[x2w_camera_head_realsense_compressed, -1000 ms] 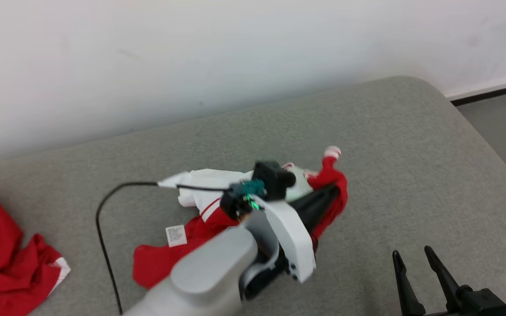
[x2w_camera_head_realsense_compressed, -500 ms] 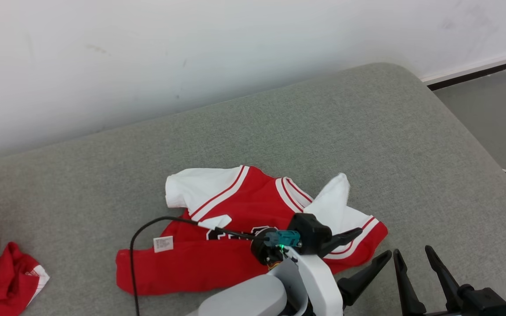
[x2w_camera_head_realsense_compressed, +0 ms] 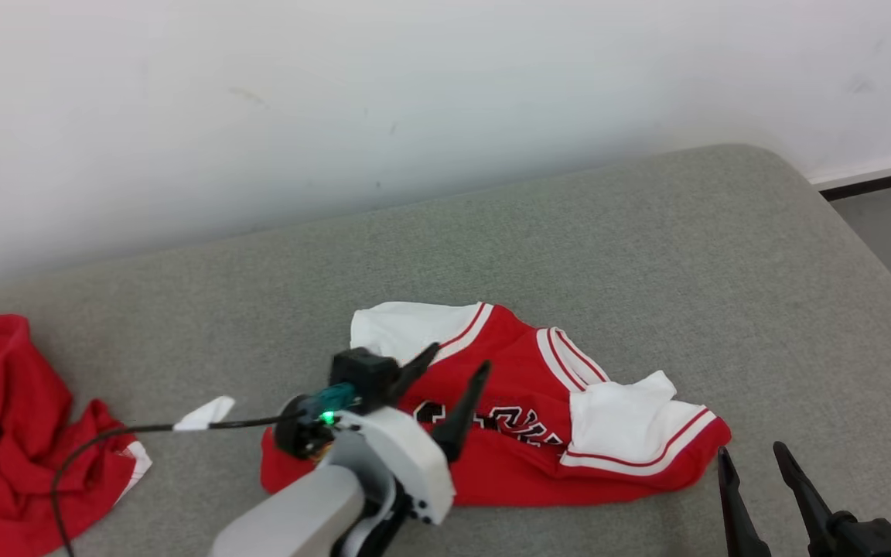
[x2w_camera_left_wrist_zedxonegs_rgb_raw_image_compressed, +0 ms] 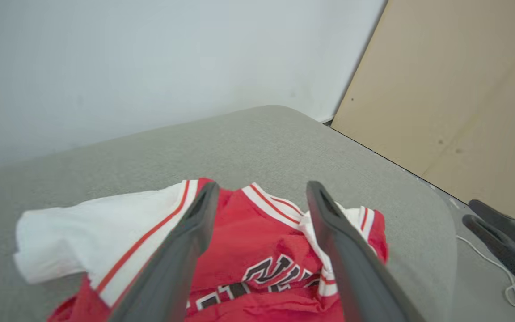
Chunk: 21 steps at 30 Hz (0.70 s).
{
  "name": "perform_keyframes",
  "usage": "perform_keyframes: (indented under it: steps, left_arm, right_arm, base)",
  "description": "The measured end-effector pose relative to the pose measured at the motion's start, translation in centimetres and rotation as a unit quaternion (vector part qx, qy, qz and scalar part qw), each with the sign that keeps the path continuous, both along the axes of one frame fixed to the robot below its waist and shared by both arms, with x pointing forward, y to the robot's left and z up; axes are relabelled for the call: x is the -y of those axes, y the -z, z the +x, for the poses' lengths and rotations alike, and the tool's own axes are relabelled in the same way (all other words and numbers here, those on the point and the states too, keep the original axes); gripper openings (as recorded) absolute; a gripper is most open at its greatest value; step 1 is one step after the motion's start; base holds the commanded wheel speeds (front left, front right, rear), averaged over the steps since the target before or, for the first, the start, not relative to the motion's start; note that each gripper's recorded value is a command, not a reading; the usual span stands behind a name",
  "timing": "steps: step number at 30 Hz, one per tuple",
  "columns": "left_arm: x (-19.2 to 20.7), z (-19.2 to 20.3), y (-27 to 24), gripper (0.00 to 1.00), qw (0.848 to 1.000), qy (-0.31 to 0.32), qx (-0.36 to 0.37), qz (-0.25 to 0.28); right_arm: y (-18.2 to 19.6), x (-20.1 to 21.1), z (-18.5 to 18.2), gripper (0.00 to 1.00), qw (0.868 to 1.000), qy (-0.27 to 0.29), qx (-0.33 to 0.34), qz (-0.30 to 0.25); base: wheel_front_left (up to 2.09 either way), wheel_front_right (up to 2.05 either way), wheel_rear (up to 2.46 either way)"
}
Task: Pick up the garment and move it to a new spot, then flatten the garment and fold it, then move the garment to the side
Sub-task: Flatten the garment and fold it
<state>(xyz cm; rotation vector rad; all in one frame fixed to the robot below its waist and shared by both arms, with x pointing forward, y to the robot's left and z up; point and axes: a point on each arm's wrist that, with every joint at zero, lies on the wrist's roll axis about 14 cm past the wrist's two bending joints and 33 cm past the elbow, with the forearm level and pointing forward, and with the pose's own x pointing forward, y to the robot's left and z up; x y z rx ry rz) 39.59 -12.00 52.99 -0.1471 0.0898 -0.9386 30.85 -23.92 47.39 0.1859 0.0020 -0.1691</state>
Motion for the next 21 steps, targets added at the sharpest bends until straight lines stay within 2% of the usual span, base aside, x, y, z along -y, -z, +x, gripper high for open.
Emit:
perform_keyframes:
  steps: [6,11,21]
  left_arm:
    - [-8.8,3.6,2.9,1.0,0.992,-0.112,-0.015,0.049]
    - [-14.0,5.0,6.2,1.0,0.98,-0.16,-0.068,0.097]
    - [-15.6,4.4,9.3,1.0,0.965,-0.146,-0.2,0.09]
  right_arm:
    - [-0.3,-1.0,0.9,1.0,1.0,-0.02,0.005,-0.004]
    - [0.2,-1.8,1.6,1.0,0.999,-0.034,-0.004,-0.005]
    - [0.9,-2.1,2.1,1.0,0.999,-0.043,-0.016,-0.007]
  base:
    - [0.0,0.0,0.0]
    - [0.0,0.0,0.0]
    - [0.0,0.0,0.0]
